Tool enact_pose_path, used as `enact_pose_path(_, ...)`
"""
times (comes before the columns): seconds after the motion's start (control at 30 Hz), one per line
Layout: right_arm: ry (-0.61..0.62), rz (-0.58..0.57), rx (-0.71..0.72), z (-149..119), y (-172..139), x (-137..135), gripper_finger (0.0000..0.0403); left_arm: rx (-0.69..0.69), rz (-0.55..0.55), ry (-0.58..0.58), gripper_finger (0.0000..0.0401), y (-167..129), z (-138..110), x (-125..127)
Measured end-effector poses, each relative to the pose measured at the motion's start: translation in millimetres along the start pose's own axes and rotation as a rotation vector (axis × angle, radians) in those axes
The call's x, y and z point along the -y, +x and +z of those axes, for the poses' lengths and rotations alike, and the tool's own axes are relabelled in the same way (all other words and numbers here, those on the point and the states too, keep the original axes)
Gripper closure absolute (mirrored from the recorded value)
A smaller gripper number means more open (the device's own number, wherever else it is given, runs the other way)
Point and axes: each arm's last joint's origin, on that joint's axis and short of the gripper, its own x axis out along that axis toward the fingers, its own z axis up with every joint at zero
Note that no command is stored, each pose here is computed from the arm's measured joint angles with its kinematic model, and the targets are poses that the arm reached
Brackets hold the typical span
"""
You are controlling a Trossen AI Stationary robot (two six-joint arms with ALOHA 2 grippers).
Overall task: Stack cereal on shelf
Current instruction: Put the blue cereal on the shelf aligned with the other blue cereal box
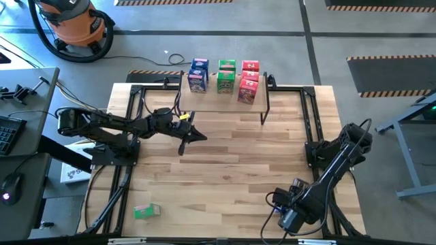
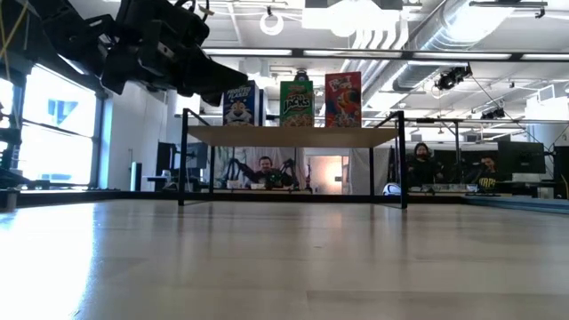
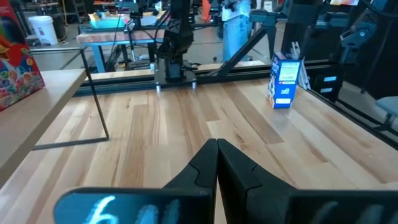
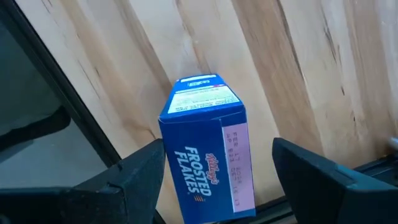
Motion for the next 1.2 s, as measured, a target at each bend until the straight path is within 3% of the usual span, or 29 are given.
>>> enact_pose_path(0.47, -0.071, -0.042, -0.118, 0, 24, -11, 0.0132, -0.001, 0.0, -0.001, 0.0401, 0, 0, 0)
enact_pose_path(0.73, -0.063, -0.03, -0.118, 5, 24, -11, 0.0175, -0.019, -0.025, -0.012, 0.0401, -7, -5, 3)
enact_pose_path(1.0, -0.122, 0.035, -0.095, 35, 3, -9, 0.0236, 0.042, -0.003, -0.01, 0.0401, -36, -6, 15)
enact_pose_path(1.2, -0.179, 0.064, -0.072, 70, -19, 4, 0.0254, 0.087, 0.005, 0.0, 0.0401, -52, -6, 22)
